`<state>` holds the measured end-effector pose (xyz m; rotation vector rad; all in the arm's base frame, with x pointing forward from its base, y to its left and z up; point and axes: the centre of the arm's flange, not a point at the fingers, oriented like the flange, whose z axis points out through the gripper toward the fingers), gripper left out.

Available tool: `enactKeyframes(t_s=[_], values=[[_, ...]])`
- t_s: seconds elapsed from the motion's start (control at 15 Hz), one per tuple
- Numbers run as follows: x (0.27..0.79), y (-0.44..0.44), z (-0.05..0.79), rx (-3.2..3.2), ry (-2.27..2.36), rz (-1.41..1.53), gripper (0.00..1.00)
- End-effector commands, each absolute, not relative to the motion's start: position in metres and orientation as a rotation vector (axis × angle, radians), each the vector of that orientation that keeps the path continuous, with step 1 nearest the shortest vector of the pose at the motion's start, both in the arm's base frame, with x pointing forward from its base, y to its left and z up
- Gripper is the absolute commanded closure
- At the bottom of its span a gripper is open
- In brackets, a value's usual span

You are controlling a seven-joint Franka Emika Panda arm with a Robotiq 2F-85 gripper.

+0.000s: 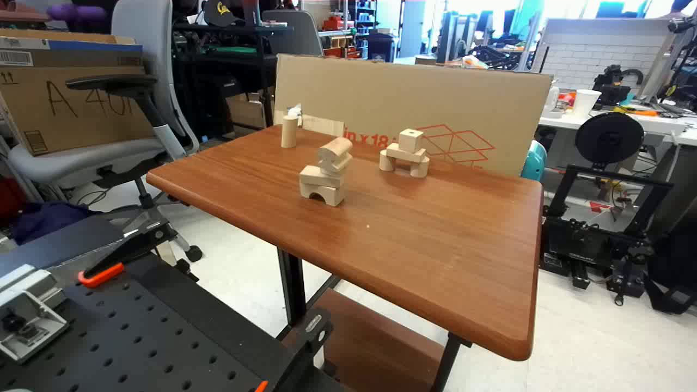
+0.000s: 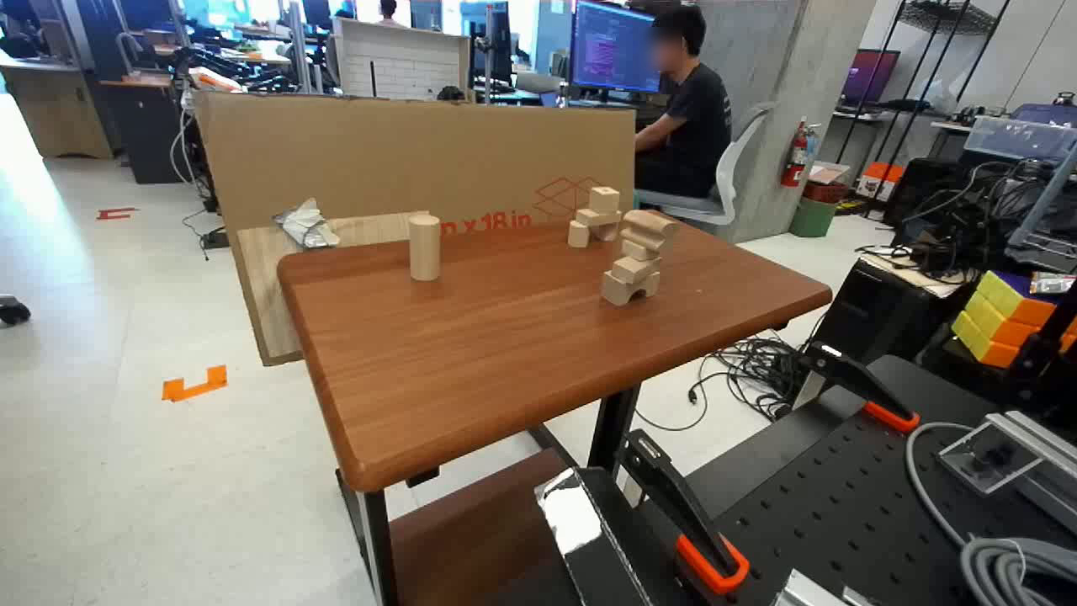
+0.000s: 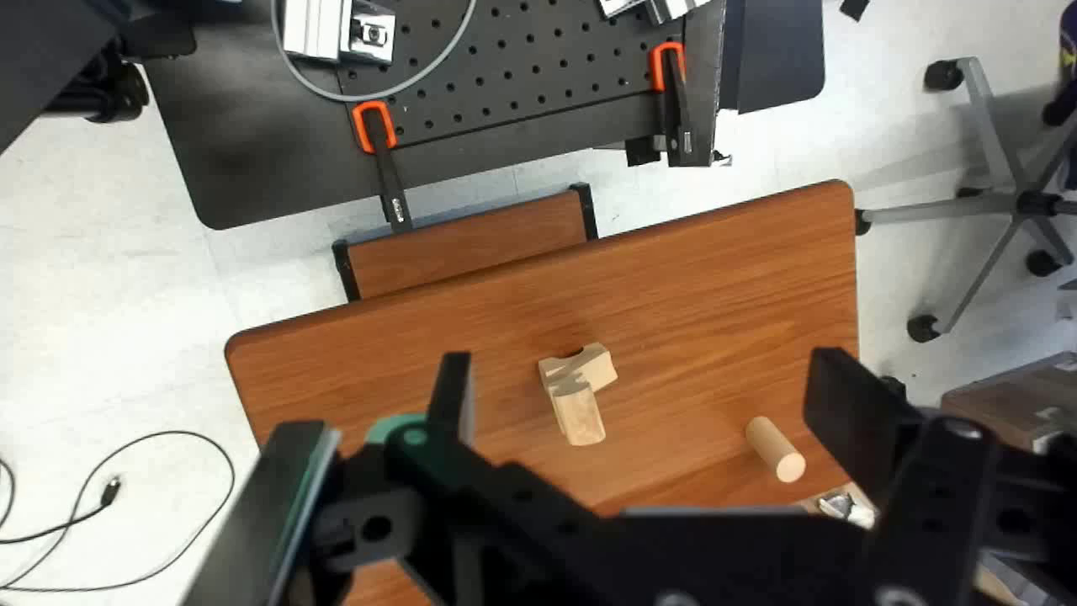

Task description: Remove the two blocks from the stacked blocks

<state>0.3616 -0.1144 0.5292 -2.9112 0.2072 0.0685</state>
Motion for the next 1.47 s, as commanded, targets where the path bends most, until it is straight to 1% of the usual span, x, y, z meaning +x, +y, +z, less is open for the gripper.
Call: enactKeyframes(t_s=[0.0, 0.8, 1.13, 1.4], values=[[0.362, -0.115, 0.530, -2.912, 0.207, 0.066, 0.00], [0.362, -0.115, 0.530, -2.912, 0.208, 0.064, 0.00], [0.391, -0.087, 0.502, -2.968, 0.128, 0.033, 0.00], [0.431, -0.060, 0.462, -3.048, 0.053, -0.034, 0.00]])
